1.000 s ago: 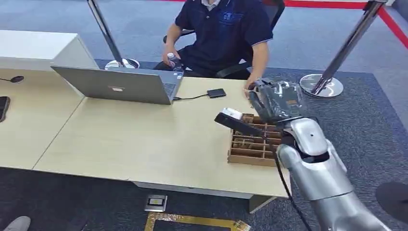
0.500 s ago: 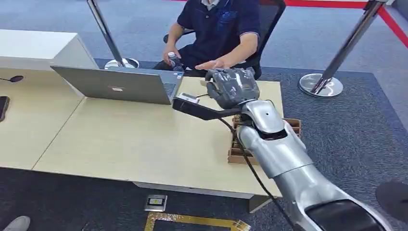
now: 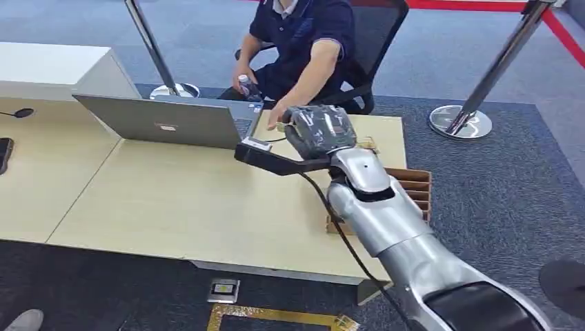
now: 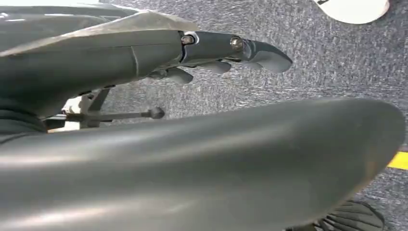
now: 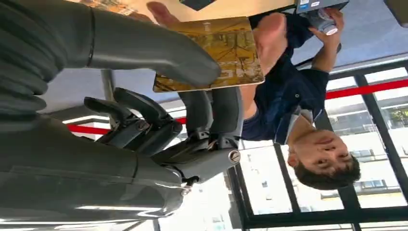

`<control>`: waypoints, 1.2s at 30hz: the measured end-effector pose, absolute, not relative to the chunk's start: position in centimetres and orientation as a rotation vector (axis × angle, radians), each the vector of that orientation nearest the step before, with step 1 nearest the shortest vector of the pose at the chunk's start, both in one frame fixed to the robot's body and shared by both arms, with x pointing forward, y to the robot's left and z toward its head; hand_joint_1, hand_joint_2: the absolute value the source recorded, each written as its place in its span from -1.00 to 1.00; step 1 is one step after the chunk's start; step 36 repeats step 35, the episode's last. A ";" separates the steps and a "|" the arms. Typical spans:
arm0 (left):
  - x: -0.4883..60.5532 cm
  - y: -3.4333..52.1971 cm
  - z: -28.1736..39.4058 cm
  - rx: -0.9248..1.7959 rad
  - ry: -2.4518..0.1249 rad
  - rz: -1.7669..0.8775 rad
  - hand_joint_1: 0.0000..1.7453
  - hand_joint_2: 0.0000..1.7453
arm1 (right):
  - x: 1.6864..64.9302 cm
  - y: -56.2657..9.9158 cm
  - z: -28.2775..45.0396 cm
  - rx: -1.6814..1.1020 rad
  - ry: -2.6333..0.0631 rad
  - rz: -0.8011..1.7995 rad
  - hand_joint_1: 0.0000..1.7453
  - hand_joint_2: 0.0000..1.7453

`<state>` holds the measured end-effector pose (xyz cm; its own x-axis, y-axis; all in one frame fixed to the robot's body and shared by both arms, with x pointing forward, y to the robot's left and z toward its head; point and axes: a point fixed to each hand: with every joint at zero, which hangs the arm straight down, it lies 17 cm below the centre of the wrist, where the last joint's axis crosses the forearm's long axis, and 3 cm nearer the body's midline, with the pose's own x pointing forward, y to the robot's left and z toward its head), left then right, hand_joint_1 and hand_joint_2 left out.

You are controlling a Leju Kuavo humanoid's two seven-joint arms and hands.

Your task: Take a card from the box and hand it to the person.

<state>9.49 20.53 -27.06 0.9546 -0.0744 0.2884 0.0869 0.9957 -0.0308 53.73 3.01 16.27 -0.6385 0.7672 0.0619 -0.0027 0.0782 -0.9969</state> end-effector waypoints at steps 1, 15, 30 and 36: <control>9.5 20.5 -27.1 -0.043 -0.291 -0.082 -1.00 -1.00 | 53.7 3.0 16.2 -0.760 -1.748 1.623 1.00 1.00; 9.5 20.5 -27.1 -0.045 -0.291 -0.078 -1.00 -1.00 | 54.4 2.2 17.5 -0.830 -1.773 1.519 -1.00 1.00; 8.9 20.6 -27.2 -0.042 -0.280 -0.050 -1.00 -1.00 | 44.9 -7.1 24.1 -0.834 -2.072 0.822 -1.00 -1.00; 8.6 20.7 -27.3 -0.035 -0.266 -0.030 -1.00 -1.00 | 38.5 -13.7 25.2 -0.814 -2.105 0.566 -1.00 1.00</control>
